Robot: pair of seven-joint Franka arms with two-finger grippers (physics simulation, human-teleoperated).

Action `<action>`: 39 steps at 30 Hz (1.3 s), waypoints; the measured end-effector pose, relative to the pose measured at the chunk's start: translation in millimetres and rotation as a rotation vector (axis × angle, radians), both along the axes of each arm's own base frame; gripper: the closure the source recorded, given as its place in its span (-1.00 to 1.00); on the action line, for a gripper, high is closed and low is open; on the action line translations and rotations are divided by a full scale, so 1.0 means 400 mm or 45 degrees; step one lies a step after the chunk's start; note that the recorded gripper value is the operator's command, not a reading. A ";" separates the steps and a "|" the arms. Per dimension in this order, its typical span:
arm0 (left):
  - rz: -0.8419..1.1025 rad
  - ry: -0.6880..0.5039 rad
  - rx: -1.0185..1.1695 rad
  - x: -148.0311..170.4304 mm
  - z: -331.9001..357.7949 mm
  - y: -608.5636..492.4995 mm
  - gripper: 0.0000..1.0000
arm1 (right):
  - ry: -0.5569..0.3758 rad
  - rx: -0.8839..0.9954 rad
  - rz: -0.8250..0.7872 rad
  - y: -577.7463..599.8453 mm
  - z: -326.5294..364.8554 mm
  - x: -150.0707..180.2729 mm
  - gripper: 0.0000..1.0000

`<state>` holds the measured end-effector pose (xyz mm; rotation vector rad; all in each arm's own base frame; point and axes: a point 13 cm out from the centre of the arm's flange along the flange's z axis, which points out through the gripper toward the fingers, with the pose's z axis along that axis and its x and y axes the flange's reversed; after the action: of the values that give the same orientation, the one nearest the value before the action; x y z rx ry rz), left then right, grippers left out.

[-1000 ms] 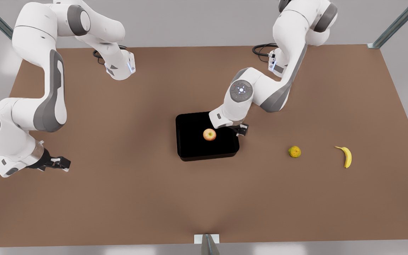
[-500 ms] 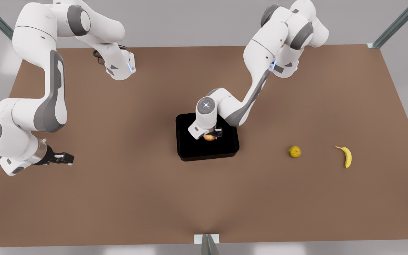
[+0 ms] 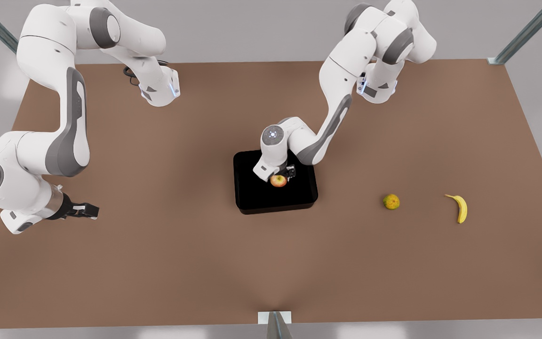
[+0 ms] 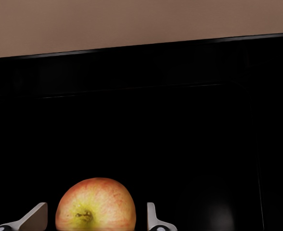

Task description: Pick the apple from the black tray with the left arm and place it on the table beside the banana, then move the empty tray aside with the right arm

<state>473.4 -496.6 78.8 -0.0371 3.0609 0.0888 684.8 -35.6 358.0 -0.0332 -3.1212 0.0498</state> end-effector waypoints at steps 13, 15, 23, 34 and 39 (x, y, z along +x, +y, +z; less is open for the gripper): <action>0.096 0.002 -0.002 -0.031 -0.078 0.021 -1.00 | -0.002 0.000 -0.001 0.000 0.000 0.001 -1.00; 0.105 -0.001 -0.007 -0.033 -0.079 0.019 -0.93 | -0.002 0.000 -0.001 0.000 0.000 0.001 -1.00; 0.146 -0.037 -0.039 -0.014 0.003 0.003 -0.54 | -0.002 0.000 0.000 0.001 0.000 0.001 -1.00; 0.506 0.081 0.081 0.069 0.344 0.734 -0.55 | 0.002 0.122 0.411 0.578 0.294 -0.187 -1.00; 0.431 0.170 0.105 0.103 0.123 0.832 -0.55 | 0.316 0.261 0.582 1.011 0.177 -0.479 -0.98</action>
<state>514.5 -164.0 127.9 -0.5661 3.1450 0.2461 493.2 368.9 428.9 0.6344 -2.8008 -0.2392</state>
